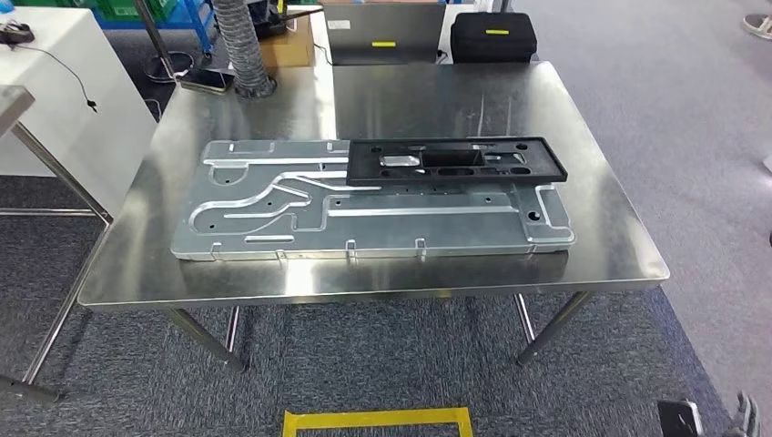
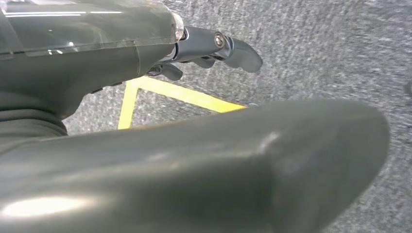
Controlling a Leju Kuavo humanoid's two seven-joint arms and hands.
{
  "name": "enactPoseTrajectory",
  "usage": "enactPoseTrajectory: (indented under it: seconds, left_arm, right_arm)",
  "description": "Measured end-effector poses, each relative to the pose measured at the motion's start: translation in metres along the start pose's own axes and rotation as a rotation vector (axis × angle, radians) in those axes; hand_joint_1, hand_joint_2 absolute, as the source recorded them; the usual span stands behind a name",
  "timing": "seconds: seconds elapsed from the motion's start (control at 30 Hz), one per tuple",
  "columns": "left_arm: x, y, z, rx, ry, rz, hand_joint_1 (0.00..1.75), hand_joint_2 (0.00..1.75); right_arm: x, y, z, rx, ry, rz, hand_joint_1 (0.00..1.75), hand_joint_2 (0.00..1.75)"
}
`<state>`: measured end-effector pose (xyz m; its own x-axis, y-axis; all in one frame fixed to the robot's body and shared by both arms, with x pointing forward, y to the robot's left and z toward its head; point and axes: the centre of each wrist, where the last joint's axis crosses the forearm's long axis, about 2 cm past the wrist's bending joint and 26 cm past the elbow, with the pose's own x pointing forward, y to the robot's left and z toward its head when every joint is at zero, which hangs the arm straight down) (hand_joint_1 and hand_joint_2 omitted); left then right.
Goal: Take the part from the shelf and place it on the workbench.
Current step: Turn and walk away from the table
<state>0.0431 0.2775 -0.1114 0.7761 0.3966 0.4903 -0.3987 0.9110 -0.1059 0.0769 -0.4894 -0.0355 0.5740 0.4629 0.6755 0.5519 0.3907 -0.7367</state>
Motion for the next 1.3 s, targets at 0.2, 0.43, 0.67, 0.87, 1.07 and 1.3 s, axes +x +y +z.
enactPoseTrajectory:
  seconds: [0.2,0.43,0.67,0.87,1.07,1.3]
  left_arm:
    - [-0.004,-0.004,0.002,-0.014,0.023,-0.012,0.00,0.00]
    - [-0.004,-0.007,0.002,-0.018,0.027,-0.011,0.00,0.00]
    - [-0.008,-0.006,0.003,-0.029,0.025,-0.033,0.00,0.00]
    - [-0.005,-0.004,0.002,-0.046,0.021,-0.065,0.00,0.00]
    - [-0.001,-0.001,0.000,-0.067,0.018,-0.125,0.00,0.00]
    - [0.000,0.004,0.000,-0.070,0.013,-0.155,0.00,0.00]
  right_arm:
    - [-0.025,0.025,0.047,0.098,0.307,0.011,0.00,0.00]
    - [-0.024,0.043,0.071,0.184,0.450,0.003,0.00,0.00]
    - [-0.022,0.055,0.087,0.310,0.651,0.057,0.00,0.00]
    - [-0.011,0.078,0.123,0.566,0.794,0.104,0.00,0.00]
    - [0.009,0.103,0.163,0.865,0.825,0.063,0.00,0.00]
    - [0.020,0.113,0.183,0.998,0.822,0.028,0.00,0.00]
